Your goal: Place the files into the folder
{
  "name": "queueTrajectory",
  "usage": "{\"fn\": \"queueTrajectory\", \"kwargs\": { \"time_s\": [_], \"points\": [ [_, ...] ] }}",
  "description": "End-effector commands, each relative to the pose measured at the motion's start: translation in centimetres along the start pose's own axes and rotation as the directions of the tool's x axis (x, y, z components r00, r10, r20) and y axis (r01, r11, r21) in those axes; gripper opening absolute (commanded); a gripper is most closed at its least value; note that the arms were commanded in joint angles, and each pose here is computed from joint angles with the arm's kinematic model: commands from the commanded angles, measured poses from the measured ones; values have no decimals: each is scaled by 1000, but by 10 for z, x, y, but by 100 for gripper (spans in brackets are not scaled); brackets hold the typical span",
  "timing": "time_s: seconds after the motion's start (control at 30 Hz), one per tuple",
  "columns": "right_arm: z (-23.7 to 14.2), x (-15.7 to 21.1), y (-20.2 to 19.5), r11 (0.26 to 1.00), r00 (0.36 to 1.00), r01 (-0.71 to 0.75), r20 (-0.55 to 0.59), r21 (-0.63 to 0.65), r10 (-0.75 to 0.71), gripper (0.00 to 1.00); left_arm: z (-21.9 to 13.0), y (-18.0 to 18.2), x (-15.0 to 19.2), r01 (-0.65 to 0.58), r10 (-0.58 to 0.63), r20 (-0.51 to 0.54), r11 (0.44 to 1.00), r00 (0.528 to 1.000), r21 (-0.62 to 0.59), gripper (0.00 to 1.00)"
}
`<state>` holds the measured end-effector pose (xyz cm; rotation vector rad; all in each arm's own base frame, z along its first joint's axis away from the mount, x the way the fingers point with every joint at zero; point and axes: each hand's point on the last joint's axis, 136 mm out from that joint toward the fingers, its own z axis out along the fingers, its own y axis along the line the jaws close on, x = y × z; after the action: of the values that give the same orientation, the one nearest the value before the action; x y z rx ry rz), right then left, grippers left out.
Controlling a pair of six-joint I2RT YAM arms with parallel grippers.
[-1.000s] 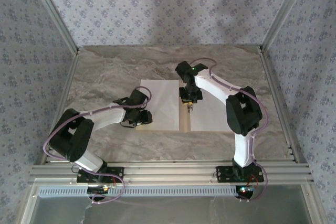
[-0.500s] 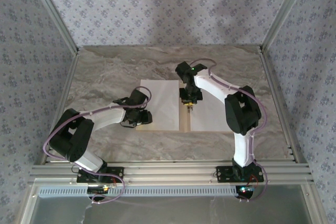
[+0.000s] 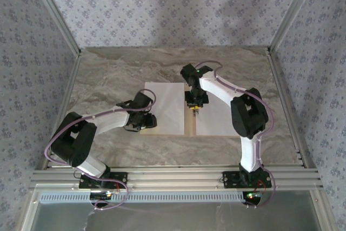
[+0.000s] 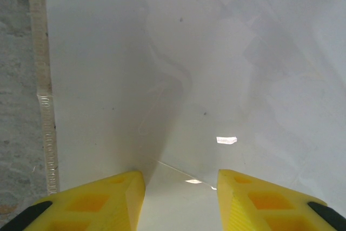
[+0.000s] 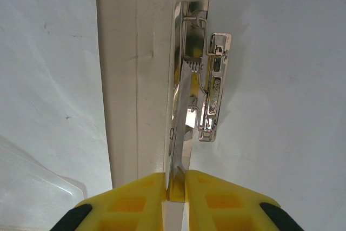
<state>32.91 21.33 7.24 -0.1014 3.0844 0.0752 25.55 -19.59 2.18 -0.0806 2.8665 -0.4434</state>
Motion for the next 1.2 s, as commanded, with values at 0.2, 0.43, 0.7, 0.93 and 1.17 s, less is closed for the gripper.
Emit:
{"fn": "queueTrajectory", "kwargs": {
  "time_s": [0.2, 0.43, 0.7, 0.93, 1.17],
  "points": [
    [7, 11, -10, 999, 998, 11, -57, 45, -9, 17, 10, 19, 21, 10, -17, -75, 996, 997, -89, 43],
    [10, 16, -10, 998, 997, 18, -69, 52, -15, 17, 10, 20, 21, 10, -17, -75, 996, 997, -92, 43],
    [14, 21, -16, 996, 996, 25, -83, 81, -19, 16, 9, 21, 21, 17, -24, -73, 995, 997, -93, 43],
    [16, 23, -19, 996, 996, 24, -84, 89, -17, 14, 10, 22, 22, 19, -26, -77, 995, 997, -96, 43],
    [18, 25, -21, 995, 996, 25, -86, 97, -17, 13, 9, 23, 23, 21, -29, -75, 995, 997, -101, 43]
  ]
}}
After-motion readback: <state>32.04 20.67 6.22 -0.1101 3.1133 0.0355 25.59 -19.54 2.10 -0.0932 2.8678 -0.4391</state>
